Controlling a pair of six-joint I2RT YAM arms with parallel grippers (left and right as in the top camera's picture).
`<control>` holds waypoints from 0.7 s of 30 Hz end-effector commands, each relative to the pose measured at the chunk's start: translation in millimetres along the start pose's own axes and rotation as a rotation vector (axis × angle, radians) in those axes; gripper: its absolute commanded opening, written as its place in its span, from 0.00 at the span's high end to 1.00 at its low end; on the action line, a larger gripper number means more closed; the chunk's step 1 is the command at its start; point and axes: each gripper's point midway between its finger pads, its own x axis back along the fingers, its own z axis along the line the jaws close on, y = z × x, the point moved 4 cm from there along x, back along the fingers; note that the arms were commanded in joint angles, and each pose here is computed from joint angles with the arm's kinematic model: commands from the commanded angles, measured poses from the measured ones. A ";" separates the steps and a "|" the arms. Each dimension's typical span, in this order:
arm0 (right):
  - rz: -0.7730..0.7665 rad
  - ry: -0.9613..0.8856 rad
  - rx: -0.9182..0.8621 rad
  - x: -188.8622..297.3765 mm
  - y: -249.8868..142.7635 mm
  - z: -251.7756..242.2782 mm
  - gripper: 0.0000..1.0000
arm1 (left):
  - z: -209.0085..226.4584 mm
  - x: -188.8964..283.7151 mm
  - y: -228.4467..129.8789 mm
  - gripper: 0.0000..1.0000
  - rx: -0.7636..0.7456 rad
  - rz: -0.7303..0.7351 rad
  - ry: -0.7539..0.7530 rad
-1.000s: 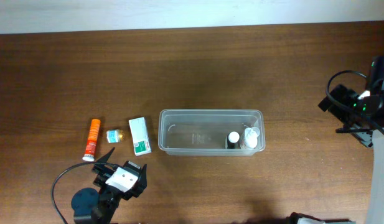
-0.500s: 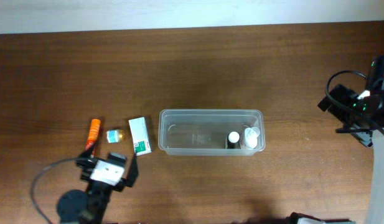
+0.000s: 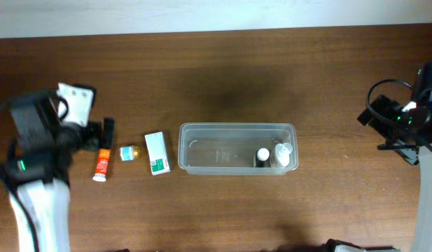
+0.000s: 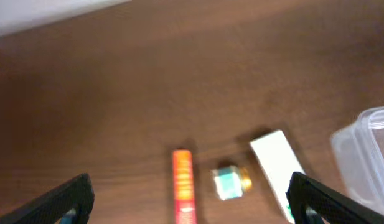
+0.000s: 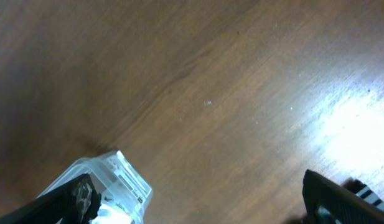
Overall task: Pack container
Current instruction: 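Move the left gripper to the orange tube and grasp it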
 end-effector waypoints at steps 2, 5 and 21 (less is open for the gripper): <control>-0.010 0.002 -0.007 2.4 2.1 -0.9 0.02 | -3.7 -27.5 7.5 0.00 0.059 0.058 -0.199; -0.010 0.002 -0.007 2.4 2.1 -0.9 0.01 | -5.9 -47.6 -12.8 0.00 0.096 0.178 -0.235; -0.010 0.001 -0.007 2.3 2.1 -0.9 0.02 | 55.4 -99.2 -94.2 0.01 0.330 0.611 0.138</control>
